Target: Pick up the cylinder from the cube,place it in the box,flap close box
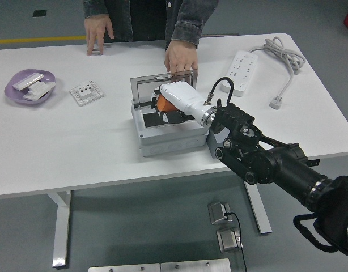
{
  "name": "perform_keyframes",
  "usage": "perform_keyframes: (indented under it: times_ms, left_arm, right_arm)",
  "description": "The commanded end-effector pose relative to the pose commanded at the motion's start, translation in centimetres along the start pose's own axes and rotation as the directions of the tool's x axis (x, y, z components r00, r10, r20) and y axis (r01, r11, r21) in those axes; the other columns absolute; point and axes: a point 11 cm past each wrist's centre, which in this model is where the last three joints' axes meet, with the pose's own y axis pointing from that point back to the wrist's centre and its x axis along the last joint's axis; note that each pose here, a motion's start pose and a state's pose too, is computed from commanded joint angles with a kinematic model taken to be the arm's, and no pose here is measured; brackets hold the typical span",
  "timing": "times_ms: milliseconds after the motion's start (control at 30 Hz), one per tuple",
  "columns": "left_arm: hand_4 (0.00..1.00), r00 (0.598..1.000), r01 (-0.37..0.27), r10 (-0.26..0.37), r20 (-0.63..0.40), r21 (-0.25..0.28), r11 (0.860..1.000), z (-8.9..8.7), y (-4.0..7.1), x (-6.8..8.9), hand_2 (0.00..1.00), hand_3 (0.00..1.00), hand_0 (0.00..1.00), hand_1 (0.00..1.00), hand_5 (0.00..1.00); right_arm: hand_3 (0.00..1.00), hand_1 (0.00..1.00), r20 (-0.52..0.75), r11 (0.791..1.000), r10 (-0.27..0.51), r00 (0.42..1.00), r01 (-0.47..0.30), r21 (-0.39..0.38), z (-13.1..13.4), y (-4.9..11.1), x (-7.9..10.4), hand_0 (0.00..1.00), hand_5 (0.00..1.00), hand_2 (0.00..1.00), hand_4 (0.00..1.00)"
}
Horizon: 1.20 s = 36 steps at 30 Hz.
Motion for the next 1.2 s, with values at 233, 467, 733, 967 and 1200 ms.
perform_keyframes:
  times_ms: [233, 467, 733, 967, 1200]
  left_arm:
    - [0.668, 1.000, -0.001, 0.001, -0.001, 0.001, 1.000, 0.04, 0.01, -0.01, 0.598, 0.668, 0.656, 0.646, 0.188]
    - [0.668, 1.000, 0.000, 0.000, -0.001, -0.004, 1.000, 0.25, 0.04, -0.04, 0.598, 0.668, 0.656, 0.646, 0.189]
    - [0.669, 1.000, -0.001, 0.001, 0.007, -0.004, 1.000, 0.24, 0.04, -0.10, 0.598, 0.668, 0.656, 0.646, 0.188]
    - [0.668, 1.000, 0.000, 0.000, 0.010, -0.005, 1.000, 0.29, 0.06, -0.16, 0.598, 0.667, 0.656, 0.646, 0.189]
    - [0.666, 1.000, 0.005, -0.005, 0.017, -0.009, 1.000, 0.46, 0.09, -0.38, 0.598, 0.667, 0.656, 0.647, 0.188]
  right_arm:
    - [0.432, 0.299, 0.021, 1.000, 0.011, 1.000, -0.011, 0.008, 0.29, 0.17, -0.25, 0.318, 0.002, 0.437, 0.002]
    - [0.558, 0.405, 0.028, 1.000, 0.011, 1.000, -0.012, 0.020, 0.09, 0.16, -0.35, 0.436, 0.002, 0.514, 0.002]
    - [0.621, 0.456, 0.022, 1.000, -0.028, 0.999, 0.028, 0.006, 0.52, 0.31, -0.89, 0.503, 0.002, 0.546, 0.029]
    - [0.709, 0.465, 0.022, 0.999, -0.032, 0.999, 0.032, 0.000, 0.74, 0.39, -0.94, 0.433, 0.176, 0.609, 0.478]
    - [0.872, 0.590, 0.024, 1.000, -0.026, 0.999, 0.026, -0.001, 0.79, 0.38, -0.77, 0.658, 0.410, 0.678, 0.917]
